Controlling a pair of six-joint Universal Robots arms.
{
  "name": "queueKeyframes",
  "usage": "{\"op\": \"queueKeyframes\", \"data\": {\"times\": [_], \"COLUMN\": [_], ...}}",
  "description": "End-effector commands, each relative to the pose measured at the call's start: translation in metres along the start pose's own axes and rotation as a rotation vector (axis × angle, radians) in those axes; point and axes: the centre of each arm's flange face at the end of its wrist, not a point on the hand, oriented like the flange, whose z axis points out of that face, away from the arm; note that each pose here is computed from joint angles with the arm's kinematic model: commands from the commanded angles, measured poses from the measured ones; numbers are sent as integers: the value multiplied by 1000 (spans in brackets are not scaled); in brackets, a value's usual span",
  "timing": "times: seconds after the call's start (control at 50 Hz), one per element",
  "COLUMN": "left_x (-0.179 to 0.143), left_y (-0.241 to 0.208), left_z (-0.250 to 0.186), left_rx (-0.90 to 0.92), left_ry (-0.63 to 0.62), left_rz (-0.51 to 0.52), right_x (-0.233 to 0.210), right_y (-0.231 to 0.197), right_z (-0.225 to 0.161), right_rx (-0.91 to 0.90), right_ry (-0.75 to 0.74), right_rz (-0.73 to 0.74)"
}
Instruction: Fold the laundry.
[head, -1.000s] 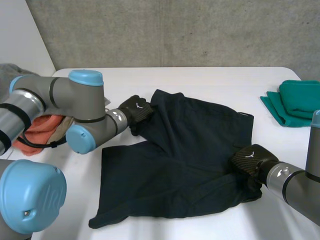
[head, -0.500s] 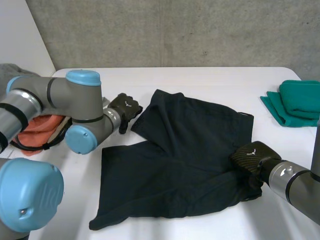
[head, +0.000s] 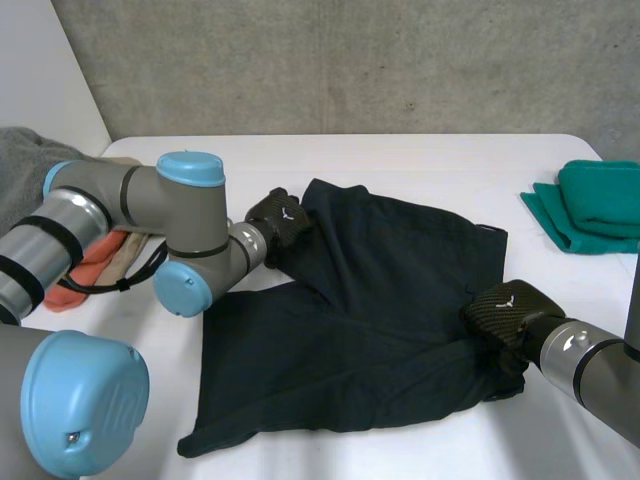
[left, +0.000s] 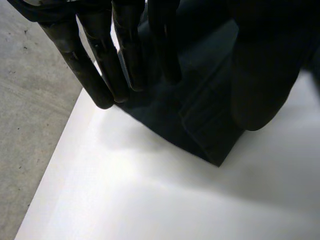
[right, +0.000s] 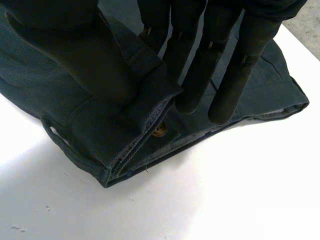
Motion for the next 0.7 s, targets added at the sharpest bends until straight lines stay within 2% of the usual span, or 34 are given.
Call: {"op": "queueKeyframes", "data": {"times": [0.02,0.22,0.48,0.62,0.68,0.7], "left_x": [5,0,-25,-19,-27,-39], "left_y": [1,9,40,18,12,7], "left_z": [3,6,-11,-17,-24,-30], "left_rx": [-10,-41,-261,-202,-208,-213], "left_ry": [-2,-45,-113,-85,-117,-157], "left_rz": [43,57,16,-8,-19,-35], "right_x": [1,2,0,-5,-5,-7], "right_y": [0,-1,-6,-8,-9,-10], "right_z": [0,0,-5,-6,-6,-7], "right_rx": [2,6,21,32,35,39], "right_ry": [2,7,4,-8,-7,-11], "right_rz": [1,1,-8,-15,-14,-15]}}
